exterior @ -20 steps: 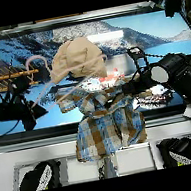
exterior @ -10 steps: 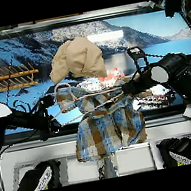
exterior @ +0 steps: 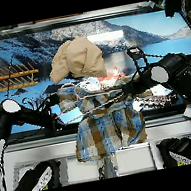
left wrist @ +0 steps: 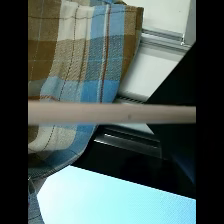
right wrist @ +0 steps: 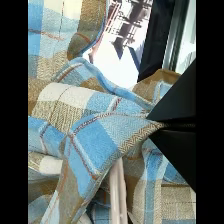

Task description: Fold the clothes and pants, and hang the long-sleeved shirts on hangers.

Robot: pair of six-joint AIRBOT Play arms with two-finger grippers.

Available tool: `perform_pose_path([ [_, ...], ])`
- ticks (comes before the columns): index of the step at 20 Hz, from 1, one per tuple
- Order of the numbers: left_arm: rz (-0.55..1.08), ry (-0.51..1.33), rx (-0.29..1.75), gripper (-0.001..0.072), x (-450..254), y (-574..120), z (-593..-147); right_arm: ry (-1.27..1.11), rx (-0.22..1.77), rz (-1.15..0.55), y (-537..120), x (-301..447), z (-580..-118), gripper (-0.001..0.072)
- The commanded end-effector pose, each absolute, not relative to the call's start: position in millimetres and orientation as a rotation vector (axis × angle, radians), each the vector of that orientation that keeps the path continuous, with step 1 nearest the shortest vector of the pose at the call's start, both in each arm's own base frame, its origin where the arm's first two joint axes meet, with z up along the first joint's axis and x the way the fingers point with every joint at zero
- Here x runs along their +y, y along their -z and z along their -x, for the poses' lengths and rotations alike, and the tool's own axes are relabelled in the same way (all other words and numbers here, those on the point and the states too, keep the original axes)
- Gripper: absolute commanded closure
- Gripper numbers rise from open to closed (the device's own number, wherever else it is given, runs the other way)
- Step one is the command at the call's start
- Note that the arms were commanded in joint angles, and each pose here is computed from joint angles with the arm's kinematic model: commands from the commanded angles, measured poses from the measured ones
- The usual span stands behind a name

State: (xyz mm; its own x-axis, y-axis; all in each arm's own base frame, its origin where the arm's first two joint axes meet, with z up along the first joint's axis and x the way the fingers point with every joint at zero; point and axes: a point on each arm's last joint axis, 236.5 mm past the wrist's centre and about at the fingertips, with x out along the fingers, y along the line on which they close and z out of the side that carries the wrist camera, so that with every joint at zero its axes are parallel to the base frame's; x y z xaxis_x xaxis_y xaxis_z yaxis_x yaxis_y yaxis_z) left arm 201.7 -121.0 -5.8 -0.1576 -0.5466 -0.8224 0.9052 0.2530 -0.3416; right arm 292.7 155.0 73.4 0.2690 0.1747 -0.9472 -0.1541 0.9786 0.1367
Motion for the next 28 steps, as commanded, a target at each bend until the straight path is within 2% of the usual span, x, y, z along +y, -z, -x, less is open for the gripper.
perform_pose_path([
  [1, -0.416, 1.329, 1.103, 0.0692, -123.8, 6.0, -206.9, -0.280, 1.294, 0.047, -77.9, 155.6, -286.4, 0.0689],
  [5, -0.374, 1.361, 1.000, 0.0692, -141.8, -6.1, -214.9, -0.241, 1.309, 0.101, -113.6, 138.3, -278.3, 0.0691],
  [9, -0.425, 1.409, 0.979, 0.0692, -156.7, -5.2, -209.6, -0.248, 1.274, 0.096, -155.1, 137.4, -277.9, 0.0691],
  [15, -0.436, 1.407, 0.825, 0.0691, -190.1, -41.5, -234.3, -0.268, 1.272, 0.143, -171.2, 138.5, -281.9, 0.0691],
  [23, -0.391, 1.507, 0.902, 0.0692, -209.8, -24.4, -230.4, -0.354, 1.183, 0.165, -183.3, 169.2, -285.1, 0.0691],
  [26, -0.405, 1.494, 0.884, 0.0692, -217.6, -20.8, -235.8, -0.416, 1.137, 0.179, -187.7, 192.9, -282.5, 0.0691],
  [28, -0.356, 1.476, 0.847, 0.0692, -223.7, -28.4, -243.4, -0.480, 1.100, 0.187, -191.7, 214.7, -278.1, 0.0691],
])
